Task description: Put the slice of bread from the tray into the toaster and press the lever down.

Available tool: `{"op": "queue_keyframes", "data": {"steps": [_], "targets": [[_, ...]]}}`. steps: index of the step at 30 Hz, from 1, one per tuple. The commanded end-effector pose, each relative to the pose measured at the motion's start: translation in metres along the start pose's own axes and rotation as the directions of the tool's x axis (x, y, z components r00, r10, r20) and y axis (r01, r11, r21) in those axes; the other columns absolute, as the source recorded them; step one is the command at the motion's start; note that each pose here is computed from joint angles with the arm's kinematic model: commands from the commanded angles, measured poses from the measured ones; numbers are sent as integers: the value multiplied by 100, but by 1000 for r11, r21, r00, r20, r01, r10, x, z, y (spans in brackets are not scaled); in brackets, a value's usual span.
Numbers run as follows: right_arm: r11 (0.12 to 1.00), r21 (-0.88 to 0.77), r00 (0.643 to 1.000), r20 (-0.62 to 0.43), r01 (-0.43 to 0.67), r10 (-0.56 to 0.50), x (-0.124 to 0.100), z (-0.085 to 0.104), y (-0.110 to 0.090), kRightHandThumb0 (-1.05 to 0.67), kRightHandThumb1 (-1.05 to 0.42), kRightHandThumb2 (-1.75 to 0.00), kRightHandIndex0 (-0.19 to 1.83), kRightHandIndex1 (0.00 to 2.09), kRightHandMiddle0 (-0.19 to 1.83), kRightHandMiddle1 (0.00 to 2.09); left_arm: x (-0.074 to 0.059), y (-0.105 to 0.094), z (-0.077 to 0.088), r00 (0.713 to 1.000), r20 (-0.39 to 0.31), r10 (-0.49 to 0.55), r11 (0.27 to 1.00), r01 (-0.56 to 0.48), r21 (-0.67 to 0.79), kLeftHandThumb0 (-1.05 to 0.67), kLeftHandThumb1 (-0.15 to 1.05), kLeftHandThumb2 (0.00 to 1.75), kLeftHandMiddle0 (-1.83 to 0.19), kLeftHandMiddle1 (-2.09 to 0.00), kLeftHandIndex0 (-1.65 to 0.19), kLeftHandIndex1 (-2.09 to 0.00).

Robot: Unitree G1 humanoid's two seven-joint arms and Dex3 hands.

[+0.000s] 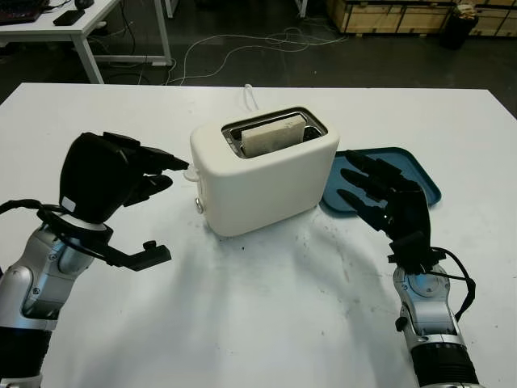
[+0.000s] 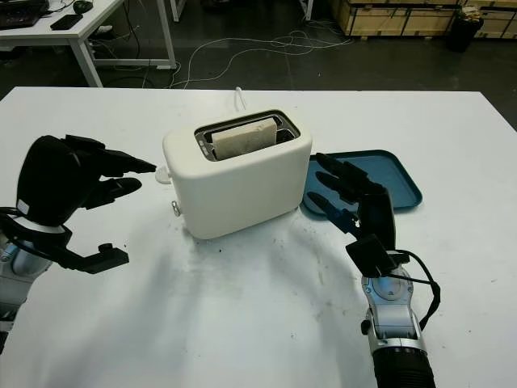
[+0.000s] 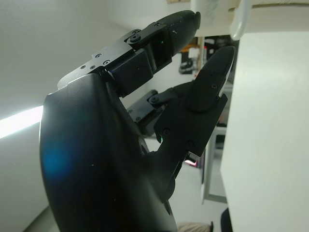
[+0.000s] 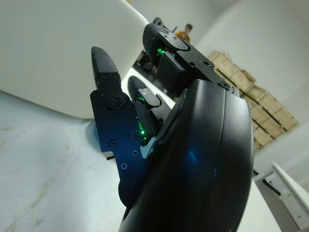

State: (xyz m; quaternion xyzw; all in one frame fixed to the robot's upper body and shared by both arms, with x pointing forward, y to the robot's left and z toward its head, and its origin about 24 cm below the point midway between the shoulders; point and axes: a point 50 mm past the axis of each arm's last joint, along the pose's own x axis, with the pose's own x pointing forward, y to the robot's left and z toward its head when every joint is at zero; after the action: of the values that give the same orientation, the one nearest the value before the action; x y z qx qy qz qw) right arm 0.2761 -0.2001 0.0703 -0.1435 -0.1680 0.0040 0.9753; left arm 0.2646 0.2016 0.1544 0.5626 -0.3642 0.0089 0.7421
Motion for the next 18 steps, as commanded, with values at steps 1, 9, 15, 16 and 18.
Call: {"op": "queue_keyframes", "data": {"steps": [1, 9, 15, 16, 18], "targets": [[1000, -6, 1000, 19, 11, -11, 3, 4, -4, -37, -90, 0, 83, 2, 75, 1, -3, -6, 1, 1000, 3, 5, 1000, -4, -13, -23, 71, 0, -101, -91, -125, 0], [1000, -7, 1000, 6, 21, -21, 1, 2, -5, -38, -90, 0, 82, 1, 75, 0, -2, -10, -1, 999, -31, 11, 1000, -12, -5, -30, 76, 1, -91, -112, -123, 0], [1000, -10, 1000, 11, 23, -23, 0, 1, -6, -40, -90, 0, 82, 1, 75, 0, -2, -11, -3, 998, -58, 18, 999, -15, 42, -31, 76, 0, -92, -118, -124, -1], [1000, -7, 1000, 10, 23, -23, 0, 1, -6, -40, -90, 0, 82, 1, 75, 0, -2, -11, -3, 998, -63, 17, 999, -15, 44, -31, 76, 0, -92, -118, -124, -1], [1000, 11, 1000, 2, 23, -23, 0, 1, -5, -40, -90, 0, 82, 0, 75, 0, -2, -11, -4, 997, -75, 15, 999, -12, 43, -31, 77, 0, -91, -118, -124, -1]]}}
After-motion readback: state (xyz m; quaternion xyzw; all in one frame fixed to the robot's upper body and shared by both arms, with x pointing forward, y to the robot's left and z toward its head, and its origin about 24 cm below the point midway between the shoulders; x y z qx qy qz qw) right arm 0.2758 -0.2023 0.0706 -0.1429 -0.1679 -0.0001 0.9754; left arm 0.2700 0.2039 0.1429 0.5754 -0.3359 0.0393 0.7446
